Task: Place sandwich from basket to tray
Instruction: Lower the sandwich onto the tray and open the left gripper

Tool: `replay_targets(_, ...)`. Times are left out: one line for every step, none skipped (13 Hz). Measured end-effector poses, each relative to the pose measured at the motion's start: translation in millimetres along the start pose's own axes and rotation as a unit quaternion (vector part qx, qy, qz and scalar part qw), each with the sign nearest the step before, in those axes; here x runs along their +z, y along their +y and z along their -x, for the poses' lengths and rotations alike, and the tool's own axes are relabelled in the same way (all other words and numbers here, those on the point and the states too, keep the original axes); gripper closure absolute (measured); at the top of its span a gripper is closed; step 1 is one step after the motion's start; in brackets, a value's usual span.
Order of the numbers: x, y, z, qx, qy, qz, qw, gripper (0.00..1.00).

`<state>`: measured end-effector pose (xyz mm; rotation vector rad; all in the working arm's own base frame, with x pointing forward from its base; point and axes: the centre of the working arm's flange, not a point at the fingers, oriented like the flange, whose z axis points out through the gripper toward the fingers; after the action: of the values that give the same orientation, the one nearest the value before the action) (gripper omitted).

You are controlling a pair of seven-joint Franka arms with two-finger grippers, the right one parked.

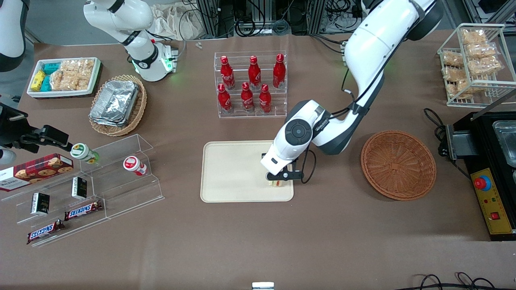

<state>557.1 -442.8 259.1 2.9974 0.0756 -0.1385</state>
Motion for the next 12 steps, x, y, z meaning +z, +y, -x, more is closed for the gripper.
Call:
replay_targets(8,-3,-1,0.003,0.001,-0.006,1.0,0.81)
replay_targets(13,-4,-2,0.006,0.001,-0.011,0.9999,0.81)
replay_targets(15,-5,-3,0.009,0.003,-0.015,0.9998,0.76)
replay_targets(14,-5,-4,0.013,0.008,-0.018,0.9997,0.76)
replay_targets(12,-5,-5,0.017,0.013,-0.022,0.9995,0.69)
replay_targets(10,-6,-7,0.019,0.016,-0.025,0.9994,0.59)
replay_targets(6,-7,-8,0.017,0.014,-0.029,0.9993,0.48)
replay_targets(0,-8,-9,0.016,0.01,-0.035,0.9992,0.39)
replay_targets(-8,-10,-9,0.015,0.006,-0.043,0.9989,0.28)
replay_targets(-21,-11,-7,0.015,0.0,-0.055,0.9984,0.17)
replay_targets(-39,-13,-4,0.019,-0.004,-0.069,0.9975,0.06)
replay_targets(-64,-19,-3,0.027,-0.002,-0.084,0.9961,0.0)
